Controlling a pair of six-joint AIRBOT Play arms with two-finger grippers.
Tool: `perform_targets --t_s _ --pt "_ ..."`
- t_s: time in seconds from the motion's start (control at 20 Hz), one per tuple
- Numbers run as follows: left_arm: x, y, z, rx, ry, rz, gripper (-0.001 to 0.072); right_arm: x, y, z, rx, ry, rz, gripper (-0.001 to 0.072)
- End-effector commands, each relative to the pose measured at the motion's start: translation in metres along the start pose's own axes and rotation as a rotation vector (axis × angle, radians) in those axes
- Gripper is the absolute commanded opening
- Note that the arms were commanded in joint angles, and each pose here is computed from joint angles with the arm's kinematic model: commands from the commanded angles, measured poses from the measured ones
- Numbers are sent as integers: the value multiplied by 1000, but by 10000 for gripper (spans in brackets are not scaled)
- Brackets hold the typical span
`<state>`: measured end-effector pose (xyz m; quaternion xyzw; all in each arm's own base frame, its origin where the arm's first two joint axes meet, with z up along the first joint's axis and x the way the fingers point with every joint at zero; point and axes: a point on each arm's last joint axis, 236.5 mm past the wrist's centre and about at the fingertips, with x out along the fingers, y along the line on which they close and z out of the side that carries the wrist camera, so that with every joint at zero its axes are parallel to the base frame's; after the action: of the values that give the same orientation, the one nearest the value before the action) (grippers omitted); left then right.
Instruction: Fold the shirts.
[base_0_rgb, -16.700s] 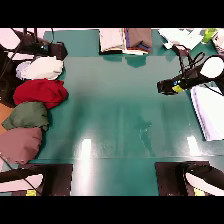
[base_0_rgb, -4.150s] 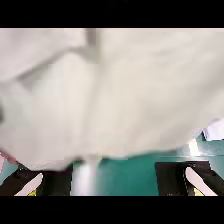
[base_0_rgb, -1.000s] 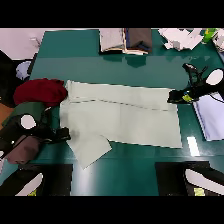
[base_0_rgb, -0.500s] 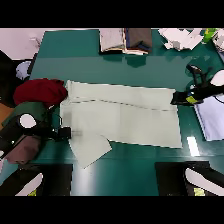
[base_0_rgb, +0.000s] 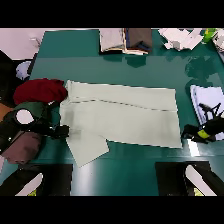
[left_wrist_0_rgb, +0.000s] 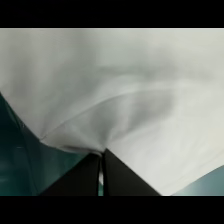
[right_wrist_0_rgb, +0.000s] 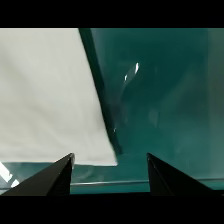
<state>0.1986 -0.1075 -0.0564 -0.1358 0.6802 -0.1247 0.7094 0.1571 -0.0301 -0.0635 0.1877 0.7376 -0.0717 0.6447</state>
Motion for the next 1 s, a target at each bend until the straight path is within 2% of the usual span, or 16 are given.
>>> perform_targets --t_s 0.0,0.25,0.4,0.5,0.55,0.6,0.95 --pt "-1 0 0 5 -1 3 23 25 5 -19 32 45 27 510" --pt "-1 0 0 4 2 2 23 44 24 -23 -31 126 27 509" --pt "-1 0 -1 5 3 3 23 52 38 -18 -83 113 21 423" --pt "-1 0 -1 17 7 3 23 50 43 -17 -122 96 13 181" --pt "-1 0 -4 32 19 3 22 46 46 -14 -135 73 15 84" --pt "-2 1 -9 34 42 6 22 39 49 -10 -148 43 18 17" --pt "-38 2 -29 80 -5 51 20 -24 15 -6 -186 -56 -137 13"
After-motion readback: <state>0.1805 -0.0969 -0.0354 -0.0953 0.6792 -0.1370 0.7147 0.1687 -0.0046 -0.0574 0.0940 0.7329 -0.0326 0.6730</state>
